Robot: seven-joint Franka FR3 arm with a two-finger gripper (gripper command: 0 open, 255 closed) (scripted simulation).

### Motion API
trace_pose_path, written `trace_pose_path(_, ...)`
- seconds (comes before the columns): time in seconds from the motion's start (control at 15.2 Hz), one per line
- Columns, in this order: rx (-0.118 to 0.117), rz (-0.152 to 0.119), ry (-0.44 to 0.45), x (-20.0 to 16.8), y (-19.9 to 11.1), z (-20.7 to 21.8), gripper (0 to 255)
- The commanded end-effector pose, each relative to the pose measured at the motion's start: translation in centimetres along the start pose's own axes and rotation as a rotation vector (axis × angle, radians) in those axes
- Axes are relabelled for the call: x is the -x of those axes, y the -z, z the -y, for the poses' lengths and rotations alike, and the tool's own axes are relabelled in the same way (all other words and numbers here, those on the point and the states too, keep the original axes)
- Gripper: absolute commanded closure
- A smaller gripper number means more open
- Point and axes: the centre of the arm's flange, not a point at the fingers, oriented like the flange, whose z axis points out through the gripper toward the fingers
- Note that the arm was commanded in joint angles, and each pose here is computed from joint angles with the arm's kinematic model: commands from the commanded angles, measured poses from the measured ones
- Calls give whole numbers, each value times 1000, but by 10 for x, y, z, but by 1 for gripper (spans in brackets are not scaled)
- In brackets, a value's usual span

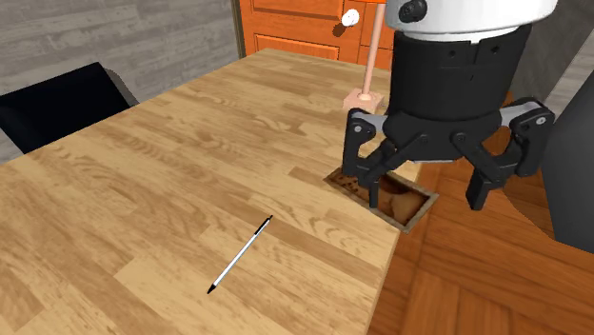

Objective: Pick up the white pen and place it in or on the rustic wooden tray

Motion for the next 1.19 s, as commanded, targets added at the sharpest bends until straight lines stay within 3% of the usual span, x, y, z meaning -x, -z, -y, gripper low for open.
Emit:
trace_pose_path(0.0, 7, 11, -31, -1, -9, 26, 0)
trace_pose_path(1.12, 78, 102, -269, -33, -106, 237, 0)
